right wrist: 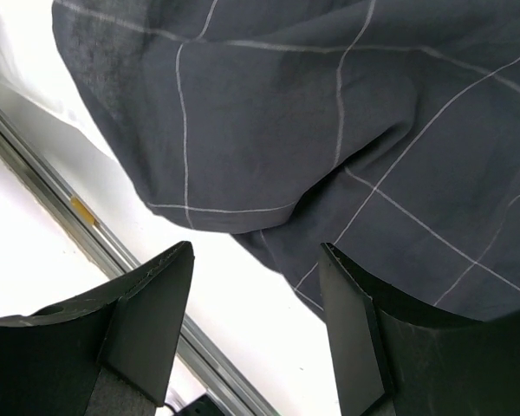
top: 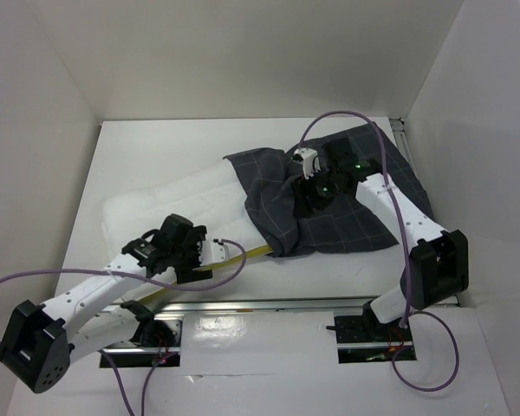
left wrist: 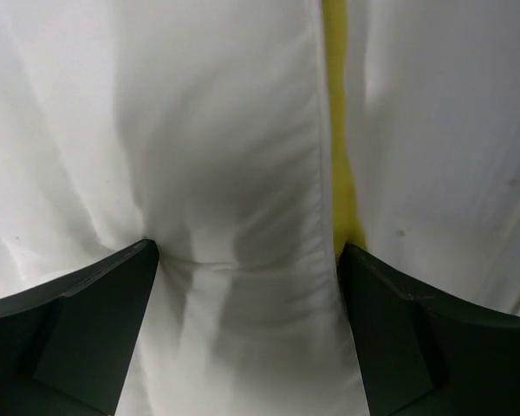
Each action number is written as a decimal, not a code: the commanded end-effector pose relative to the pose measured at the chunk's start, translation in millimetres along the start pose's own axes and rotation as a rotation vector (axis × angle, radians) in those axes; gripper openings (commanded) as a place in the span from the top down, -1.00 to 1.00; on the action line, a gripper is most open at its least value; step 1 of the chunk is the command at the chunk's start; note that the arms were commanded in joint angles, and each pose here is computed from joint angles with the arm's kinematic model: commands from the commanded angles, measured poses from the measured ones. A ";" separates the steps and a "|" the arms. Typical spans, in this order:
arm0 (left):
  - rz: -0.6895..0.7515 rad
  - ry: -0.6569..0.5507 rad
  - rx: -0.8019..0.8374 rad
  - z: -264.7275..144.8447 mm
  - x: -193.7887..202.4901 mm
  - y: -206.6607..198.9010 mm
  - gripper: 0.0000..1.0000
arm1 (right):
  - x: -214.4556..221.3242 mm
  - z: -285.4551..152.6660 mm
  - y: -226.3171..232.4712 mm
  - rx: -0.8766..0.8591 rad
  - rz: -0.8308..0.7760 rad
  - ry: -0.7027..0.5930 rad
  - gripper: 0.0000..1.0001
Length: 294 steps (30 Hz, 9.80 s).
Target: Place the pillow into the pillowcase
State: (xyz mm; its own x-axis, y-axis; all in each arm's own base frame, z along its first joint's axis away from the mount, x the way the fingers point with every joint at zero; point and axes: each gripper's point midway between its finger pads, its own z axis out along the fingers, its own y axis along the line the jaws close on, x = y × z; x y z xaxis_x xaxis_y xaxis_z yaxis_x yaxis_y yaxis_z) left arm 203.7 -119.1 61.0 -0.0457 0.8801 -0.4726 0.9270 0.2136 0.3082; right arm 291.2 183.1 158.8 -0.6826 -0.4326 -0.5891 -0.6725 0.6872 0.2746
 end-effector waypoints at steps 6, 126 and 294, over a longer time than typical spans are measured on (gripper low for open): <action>0.101 0.029 -0.148 29.3 -0.6 32.3 -1.00 | -27.8 -0.3 0.2 -0.009 -0.034 -0.038 -0.34; -0.933 -0.502 0.240 -6.7 -211.2 204.2 1.00 | -127.8 28.5 152.5 -0.306 -0.250 -0.230 1.00; -0.293 -0.231 -0.247 -103.2 -90.8 234.7 1.00 | -271.3 -39.6 -34.3 0.230 0.042 -0.605 -0.65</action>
State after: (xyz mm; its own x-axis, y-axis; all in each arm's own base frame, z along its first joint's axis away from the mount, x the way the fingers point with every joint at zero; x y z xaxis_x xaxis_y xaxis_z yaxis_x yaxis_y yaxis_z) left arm 377.6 -97.3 235.6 -0.3265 0.6072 -0.7244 0.7936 0.5924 0.1389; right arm 478.7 243.3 294.4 -0.4784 -0.1052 -0.8718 -0.4836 0.8602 0.1616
